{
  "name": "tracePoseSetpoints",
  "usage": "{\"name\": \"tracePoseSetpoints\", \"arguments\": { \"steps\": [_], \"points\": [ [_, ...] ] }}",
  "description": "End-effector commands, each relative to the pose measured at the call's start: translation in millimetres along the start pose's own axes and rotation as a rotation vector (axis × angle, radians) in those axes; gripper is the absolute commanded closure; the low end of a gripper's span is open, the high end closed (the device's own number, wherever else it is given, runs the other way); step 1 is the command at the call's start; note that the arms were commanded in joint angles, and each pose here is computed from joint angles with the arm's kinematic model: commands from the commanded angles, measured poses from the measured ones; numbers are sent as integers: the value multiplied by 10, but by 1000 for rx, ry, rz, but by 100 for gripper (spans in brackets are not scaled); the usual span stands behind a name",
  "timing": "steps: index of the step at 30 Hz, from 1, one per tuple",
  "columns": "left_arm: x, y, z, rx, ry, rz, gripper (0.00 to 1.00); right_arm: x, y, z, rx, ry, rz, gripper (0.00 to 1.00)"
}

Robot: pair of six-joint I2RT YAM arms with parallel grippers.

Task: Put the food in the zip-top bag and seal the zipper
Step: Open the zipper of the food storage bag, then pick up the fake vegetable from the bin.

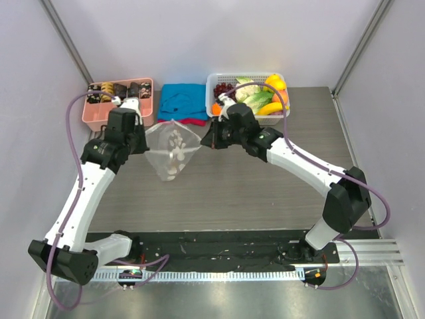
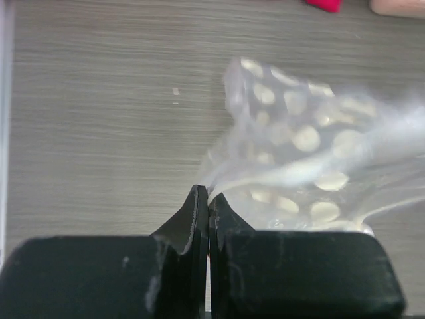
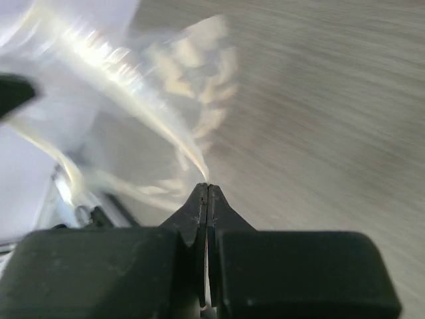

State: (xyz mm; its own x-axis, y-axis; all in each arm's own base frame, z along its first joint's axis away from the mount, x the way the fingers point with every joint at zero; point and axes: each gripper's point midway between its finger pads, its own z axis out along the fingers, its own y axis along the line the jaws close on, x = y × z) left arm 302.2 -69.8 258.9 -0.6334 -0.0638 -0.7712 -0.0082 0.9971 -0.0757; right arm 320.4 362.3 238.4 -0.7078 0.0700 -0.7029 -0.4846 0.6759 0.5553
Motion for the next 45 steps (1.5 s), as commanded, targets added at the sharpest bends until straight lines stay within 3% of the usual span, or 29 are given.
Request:
{"name": "tracePoseSetpoints", "arguments": {
  "steps": [1, 10, 13, 14, 16, 20, 26, 30, 34, 35, 39, 45],
  "points": [
    [-130, 471, -171, -174, -12, 13, 100, -34, -488, -155, 116, 18, -77, 99],
    [76, 136, 33, -9, 77, -44, 100, -135, -397, -126, 46, 26, -189, 98],
    [74, 29, 74, 41, 82, -70, 100, -268, -393, -177, 35, 1, -201, 76],
    [92, -16, 83, 66, 91, -72, 100, -296, -379, -185, 23, -2, -187, 63],
    [85, -166, 71, 144, 97, -98, 100, -402, -313, -178, -9, -25, -146, 53],
    [53, -285, 70, 197, 98, -137, 100, -521, -157, -141, -72, -42, -117, 25],
    [38, -428, 168, 257, 142, -141, 100, -833, -590, -284, 32, -75, -180, 9],
    [35, -514, 224, 301, 160, -144, 100, -1146, -1027, -496, 162, -93, -304, 5],
    [-9, -547, 240, 317, 147, -143, 100, -1311, -1355, -507, 238, -82, -452, 10],
    [-16, -549, 241, 318, 144, -143, 100, -1320, -1412, -486, 238, -58, -571, 10],
    [-20, -562, 233, 325, 142, -142, 100, -1243, -1625, -252, 202, 46, -807, 14],
    [-5, -539, 214, 319, 137, -140, 100, -1301, -1874, -1, 217, 88, -876, 16]
  ]
}}
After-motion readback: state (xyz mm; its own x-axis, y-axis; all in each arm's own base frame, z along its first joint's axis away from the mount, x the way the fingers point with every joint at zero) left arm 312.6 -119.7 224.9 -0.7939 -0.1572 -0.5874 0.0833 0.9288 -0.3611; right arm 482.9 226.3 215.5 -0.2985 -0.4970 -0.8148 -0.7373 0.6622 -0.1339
